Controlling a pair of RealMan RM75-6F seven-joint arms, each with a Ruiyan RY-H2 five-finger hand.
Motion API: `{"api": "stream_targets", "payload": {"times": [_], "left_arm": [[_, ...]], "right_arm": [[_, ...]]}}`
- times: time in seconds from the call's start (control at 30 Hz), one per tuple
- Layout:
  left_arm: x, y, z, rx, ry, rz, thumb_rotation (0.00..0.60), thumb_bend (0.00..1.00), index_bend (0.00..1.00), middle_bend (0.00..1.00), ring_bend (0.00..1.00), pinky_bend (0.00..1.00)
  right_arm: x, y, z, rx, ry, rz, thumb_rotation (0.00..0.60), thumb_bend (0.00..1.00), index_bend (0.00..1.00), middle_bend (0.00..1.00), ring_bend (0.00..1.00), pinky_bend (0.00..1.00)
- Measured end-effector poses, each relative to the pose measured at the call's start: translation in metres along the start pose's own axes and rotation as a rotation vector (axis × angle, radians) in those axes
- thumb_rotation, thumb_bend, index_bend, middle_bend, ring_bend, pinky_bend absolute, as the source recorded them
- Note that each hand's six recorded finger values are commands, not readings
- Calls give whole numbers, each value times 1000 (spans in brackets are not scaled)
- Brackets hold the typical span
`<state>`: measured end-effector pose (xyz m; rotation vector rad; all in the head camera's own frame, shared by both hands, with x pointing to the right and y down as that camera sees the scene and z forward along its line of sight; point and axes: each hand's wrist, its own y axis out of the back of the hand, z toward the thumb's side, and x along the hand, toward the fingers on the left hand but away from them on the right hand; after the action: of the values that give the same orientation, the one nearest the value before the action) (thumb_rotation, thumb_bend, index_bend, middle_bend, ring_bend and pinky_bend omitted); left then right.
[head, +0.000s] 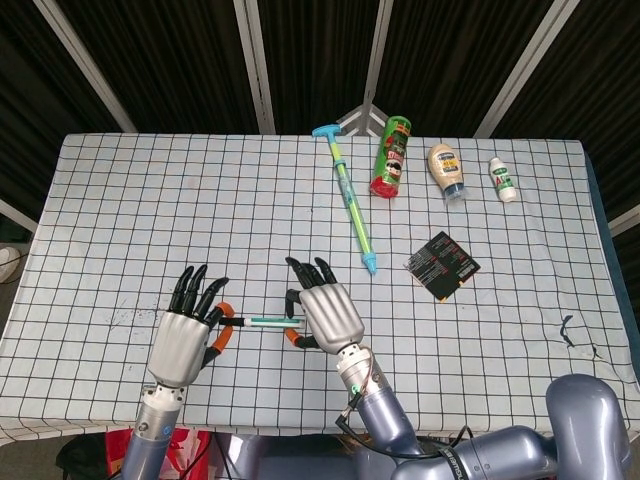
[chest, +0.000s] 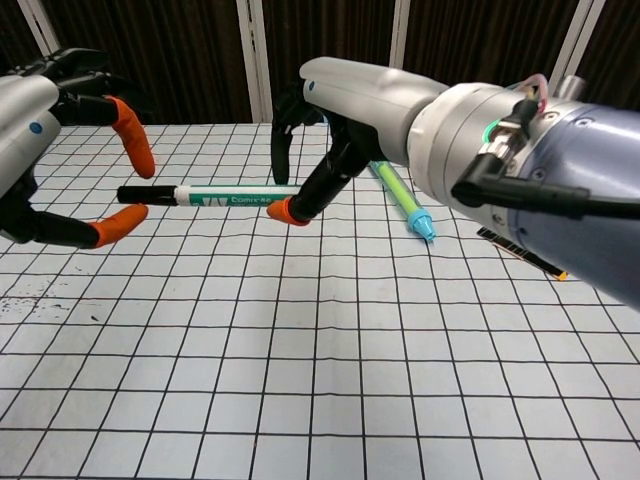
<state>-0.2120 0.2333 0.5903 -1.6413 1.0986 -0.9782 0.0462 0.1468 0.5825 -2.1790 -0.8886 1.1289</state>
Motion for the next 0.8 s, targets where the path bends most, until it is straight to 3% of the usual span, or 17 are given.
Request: {"api": "stream_targets", "payload": {"times": [0.8], "left_arm": [[0, -1, -8, 4, 19, 14, 600, 478, 581, 229, 0, 63]], "right_arm": [[0, -1, 1, -10, 3, 5, 600, 384, 767, 89, 112, 12]]}}
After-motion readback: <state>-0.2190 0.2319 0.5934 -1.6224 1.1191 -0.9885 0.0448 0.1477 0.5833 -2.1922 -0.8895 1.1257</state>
